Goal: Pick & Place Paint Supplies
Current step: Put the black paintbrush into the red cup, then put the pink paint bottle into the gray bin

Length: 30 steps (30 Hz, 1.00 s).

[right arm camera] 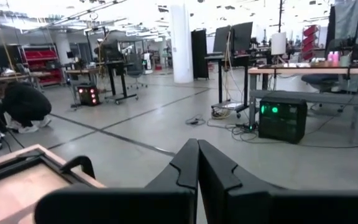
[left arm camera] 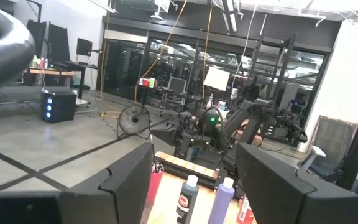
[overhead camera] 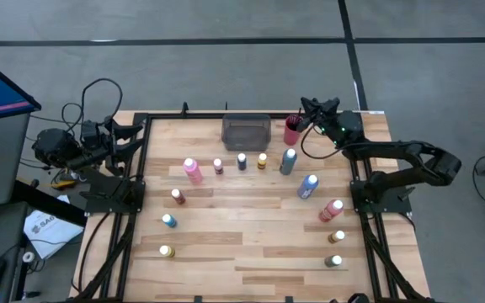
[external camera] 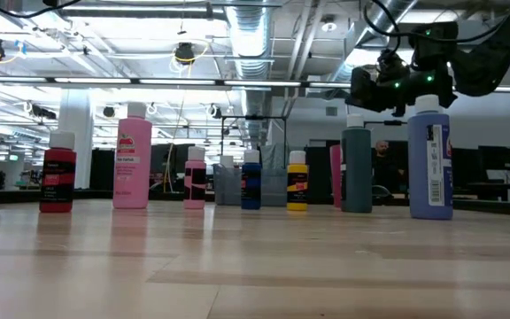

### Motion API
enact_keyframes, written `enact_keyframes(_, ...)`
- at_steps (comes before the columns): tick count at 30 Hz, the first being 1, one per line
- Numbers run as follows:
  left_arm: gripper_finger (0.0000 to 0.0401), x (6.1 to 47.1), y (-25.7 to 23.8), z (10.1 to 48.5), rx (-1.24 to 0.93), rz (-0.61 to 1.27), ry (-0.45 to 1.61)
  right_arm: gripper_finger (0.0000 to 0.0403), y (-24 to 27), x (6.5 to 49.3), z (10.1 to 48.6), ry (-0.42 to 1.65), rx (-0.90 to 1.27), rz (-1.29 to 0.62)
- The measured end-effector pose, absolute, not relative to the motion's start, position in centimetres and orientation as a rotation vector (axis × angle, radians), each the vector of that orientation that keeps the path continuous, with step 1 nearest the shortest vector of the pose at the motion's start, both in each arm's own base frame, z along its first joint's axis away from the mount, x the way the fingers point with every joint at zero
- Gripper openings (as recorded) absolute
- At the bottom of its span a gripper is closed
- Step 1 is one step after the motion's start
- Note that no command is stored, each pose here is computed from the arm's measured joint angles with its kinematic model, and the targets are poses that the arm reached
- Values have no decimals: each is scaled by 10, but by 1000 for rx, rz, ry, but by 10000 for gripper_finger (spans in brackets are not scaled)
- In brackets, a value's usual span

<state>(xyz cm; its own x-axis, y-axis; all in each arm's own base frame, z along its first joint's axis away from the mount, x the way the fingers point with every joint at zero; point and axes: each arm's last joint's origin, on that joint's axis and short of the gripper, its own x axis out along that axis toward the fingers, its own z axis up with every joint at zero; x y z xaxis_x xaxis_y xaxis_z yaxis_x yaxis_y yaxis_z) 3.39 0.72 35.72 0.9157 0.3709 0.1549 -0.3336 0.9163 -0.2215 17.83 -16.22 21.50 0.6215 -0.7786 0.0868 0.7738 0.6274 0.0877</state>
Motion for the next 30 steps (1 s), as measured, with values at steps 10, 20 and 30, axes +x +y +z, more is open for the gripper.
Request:
enact_keyframes(10, 225, 34, 7, 357, -193, 365, -196, 86, -158, 174, 224, -139, 19, -892)
enact_keyframes(20, 225, 34, 7, 357, -196, 364, -197, 159, -120, 151, 296, -455, 16, -711)
enact_keyframes(30, 225, 34, 8, 357, -199, 382, -197, 11, -96, 97, 296, -236, 63, -618)
